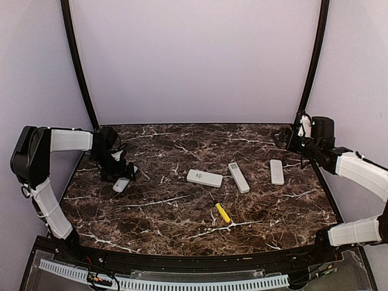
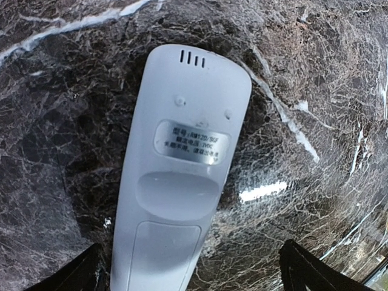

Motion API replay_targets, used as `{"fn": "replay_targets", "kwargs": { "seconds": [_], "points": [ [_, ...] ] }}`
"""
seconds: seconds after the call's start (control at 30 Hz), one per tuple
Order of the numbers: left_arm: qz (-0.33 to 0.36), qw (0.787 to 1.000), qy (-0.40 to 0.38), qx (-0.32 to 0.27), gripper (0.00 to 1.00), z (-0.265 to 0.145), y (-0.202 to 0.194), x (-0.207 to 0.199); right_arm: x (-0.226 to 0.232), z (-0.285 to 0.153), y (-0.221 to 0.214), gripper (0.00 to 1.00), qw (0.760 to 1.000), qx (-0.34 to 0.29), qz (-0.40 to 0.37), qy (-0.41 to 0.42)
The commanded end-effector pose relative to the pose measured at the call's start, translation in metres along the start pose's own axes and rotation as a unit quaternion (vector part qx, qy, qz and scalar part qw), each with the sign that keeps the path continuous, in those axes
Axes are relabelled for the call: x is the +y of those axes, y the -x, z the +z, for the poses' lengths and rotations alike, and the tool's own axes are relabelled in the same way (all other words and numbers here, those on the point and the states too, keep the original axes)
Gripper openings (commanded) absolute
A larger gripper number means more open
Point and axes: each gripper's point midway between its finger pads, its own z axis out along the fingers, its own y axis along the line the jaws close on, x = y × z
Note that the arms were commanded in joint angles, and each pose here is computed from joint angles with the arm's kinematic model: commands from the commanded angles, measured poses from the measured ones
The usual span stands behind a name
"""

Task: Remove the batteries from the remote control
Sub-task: Move the remote control to the center of the board.

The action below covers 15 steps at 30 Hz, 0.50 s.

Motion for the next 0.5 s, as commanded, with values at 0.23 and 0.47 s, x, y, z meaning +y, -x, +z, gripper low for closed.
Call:
{"fn": "replay_targets", "kwargs": {
  "seconds": [0.23, 0.47],
  "points": [
    [-0.016, 0.998, -0.040, 0.047, 0.99, 0.005, -0.027, -0.011, 0.004, -0.003, 0.002, 0.99, 1.000, -0.008, -0.005, 0.005],
    [-0.011, 0.993, -0.104, 0.063, 0.99, 0.007, -0.038, -0.039, 0.008, -0.007, 0.007, 0.99, 1.000, -0.011, -0.008, 0.008]
  ]
}}
